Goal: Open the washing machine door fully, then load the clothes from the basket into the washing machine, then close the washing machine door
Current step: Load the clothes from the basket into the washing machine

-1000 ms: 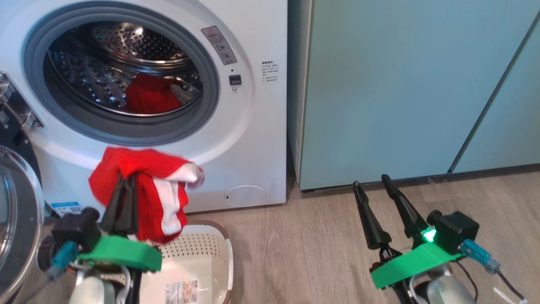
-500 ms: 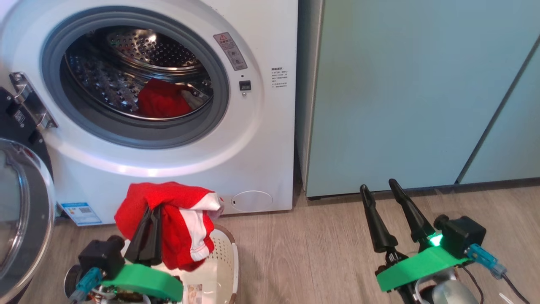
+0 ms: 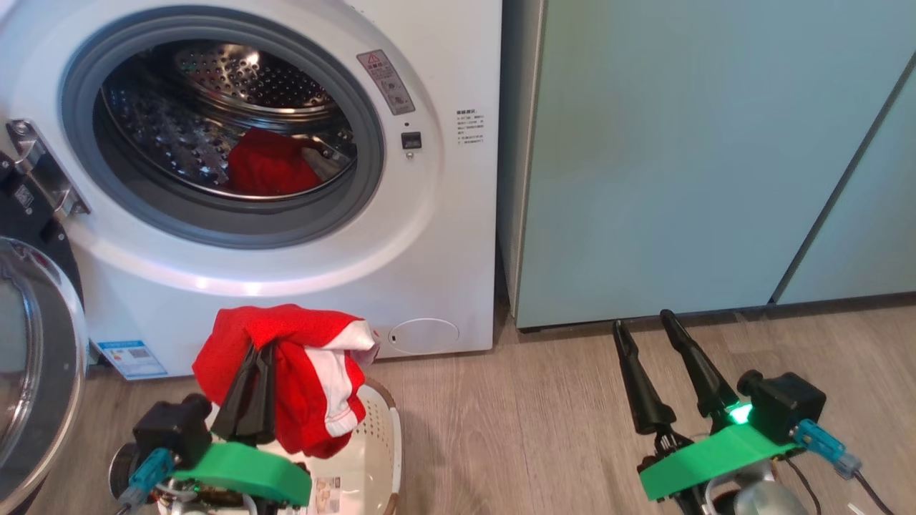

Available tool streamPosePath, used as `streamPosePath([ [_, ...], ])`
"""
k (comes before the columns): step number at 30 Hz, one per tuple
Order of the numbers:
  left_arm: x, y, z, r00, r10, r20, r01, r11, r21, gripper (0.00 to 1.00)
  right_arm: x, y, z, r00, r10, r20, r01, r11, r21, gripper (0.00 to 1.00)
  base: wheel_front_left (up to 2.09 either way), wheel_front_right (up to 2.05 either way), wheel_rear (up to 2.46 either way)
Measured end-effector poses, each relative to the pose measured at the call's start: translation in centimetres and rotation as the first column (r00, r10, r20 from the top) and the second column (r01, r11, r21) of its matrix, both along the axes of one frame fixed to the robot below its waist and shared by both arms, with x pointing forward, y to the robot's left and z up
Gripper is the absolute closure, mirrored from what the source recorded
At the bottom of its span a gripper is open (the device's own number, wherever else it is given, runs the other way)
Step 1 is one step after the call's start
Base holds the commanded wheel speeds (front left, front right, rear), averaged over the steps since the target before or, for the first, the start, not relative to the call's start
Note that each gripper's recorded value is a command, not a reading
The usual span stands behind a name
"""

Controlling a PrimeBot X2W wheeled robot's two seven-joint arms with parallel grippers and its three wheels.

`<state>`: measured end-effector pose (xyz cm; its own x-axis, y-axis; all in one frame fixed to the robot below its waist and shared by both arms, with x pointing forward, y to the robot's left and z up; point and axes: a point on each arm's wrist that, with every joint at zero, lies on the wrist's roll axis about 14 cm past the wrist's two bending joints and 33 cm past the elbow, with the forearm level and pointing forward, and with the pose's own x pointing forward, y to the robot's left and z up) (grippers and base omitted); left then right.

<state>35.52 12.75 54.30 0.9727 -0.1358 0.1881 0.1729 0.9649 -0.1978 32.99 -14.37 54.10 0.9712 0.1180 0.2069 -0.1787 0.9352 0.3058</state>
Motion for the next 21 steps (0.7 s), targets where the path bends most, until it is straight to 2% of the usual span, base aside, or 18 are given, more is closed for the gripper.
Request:
streamPosePath([
  [11,1.6,-0.2,-1.0,0.999,-0.008,-0.031,0.008,1.0,-0.002,1.0,0.4,-0.4,-1.6,0.999,-0.013,-0.052,0.013,1.0,-0.003,0.0,0.0,0.0,0.0],
  [17,4.4,-0.7,-1.1,0.999,-0.038,-0.029,0.038,0.999,0.003,1.0,0.8,-0.5,-3.3,0.994,-0.018,-0.11,0.017,1.0,-0.013,0.0,0.0,0.0,0.0],
  [21,8.0,-0.3,-0.2,1.0,-0.027,0.007,0.027,1.0,-0.002,1.0,2.2,-0.8,-3.9,0.991,-0.026,-0.131,0.023,0.999,-0.025,0.0,0.0,0.0,0.0],
])
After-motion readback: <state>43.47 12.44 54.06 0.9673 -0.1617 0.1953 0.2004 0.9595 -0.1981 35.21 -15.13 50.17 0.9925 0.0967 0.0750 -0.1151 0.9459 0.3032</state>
